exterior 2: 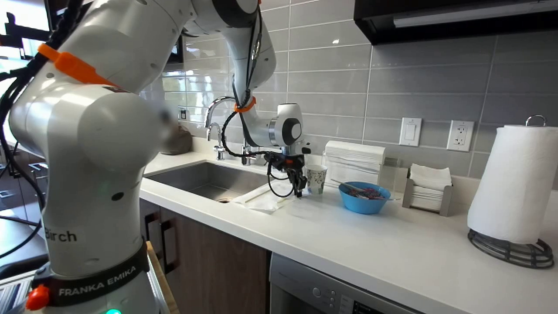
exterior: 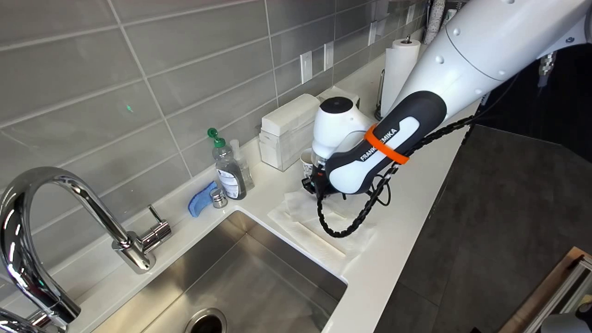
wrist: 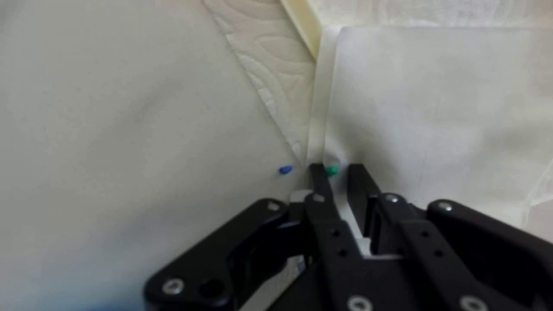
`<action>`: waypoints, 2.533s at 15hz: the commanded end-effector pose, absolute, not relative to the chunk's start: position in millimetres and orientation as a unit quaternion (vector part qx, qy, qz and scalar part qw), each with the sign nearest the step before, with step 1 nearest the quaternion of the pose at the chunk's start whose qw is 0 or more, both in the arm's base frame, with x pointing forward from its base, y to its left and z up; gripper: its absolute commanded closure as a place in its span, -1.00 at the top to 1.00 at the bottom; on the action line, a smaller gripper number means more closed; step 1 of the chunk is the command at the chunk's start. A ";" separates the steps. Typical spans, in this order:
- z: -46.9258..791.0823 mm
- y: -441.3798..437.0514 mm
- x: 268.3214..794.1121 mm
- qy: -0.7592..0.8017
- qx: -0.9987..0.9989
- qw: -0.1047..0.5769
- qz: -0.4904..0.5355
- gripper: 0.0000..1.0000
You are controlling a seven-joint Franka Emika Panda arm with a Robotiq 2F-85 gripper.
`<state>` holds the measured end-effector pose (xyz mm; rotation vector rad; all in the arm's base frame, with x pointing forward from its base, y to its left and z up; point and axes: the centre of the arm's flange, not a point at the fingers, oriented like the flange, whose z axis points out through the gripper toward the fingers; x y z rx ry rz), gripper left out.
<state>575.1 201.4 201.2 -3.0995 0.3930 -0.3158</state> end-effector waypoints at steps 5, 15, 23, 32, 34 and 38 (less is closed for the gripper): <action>208.4 202.7 572.0 0.121 -0.989 -0.021 -0.076 -0.65; 204.4 204.9 572.6 0.118 -0.990 -0.014 -0.081 -0.66; 206.7 203.9 570.8 0.114 -0.990 -0.013 -0.082 -1.00; 230.3 208.6 572.6 0.118 -0.989 -0.010 -0.085 -1.00; 228.0 207.9 572.9 0.118 -0.989 -0.010 -0.085 -1.00; 221.8 206.7 573.5 0.116 -0.989 -0.010 -0.090 -0.85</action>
